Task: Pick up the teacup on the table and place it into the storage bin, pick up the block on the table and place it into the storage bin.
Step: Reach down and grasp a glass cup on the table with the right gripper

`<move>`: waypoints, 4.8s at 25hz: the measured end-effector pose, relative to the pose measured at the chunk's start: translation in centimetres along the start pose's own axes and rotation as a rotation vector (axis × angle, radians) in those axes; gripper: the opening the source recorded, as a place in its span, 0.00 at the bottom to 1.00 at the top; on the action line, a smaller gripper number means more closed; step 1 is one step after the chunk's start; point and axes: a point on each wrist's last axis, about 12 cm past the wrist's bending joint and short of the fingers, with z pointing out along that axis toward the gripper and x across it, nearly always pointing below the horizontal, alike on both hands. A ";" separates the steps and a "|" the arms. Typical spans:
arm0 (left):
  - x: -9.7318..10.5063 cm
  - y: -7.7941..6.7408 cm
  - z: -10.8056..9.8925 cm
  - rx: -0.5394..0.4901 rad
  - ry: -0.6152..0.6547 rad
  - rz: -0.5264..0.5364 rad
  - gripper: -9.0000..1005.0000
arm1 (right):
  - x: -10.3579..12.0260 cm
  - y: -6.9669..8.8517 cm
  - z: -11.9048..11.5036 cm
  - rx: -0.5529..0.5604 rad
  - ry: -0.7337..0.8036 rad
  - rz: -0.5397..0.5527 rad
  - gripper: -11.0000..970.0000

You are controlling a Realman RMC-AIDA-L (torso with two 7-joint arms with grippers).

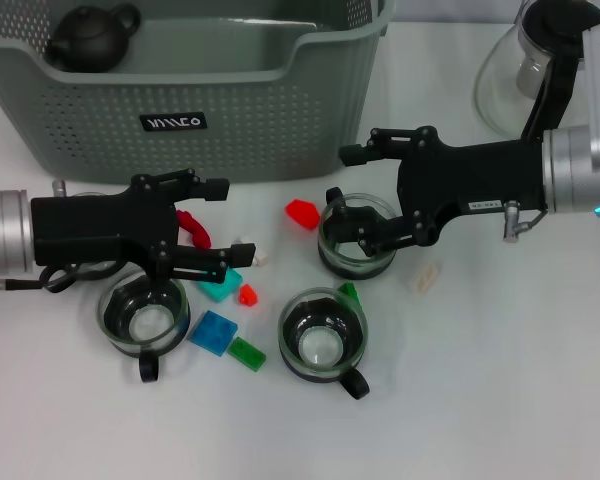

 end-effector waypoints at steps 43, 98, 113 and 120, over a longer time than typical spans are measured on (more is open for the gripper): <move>0.2 -0.4 0.8 -0.022 -0.117 -0.061 0.94 | -3.6 -1.3 -1.0 -0.190 0.463 -0.123 0.95; 0.6 -0.5 1.1 -0.030 -0.133 -0.094 0.94 | -3.5 0.0 6.3 -0.226 0.693 -0.377 0.94; 0.9 -0.6 1.0 -0.037 -0.131 -0.100 0.94 | -3.7 -0.3 6.3 -0.210 0.713 -0.363 0.38; 1.1 -0.7 0.9 -0.040 -0.131 -0.105 0.94 | -3.8 -0.5 6.4 -0.207 0.724 -0.361 0.18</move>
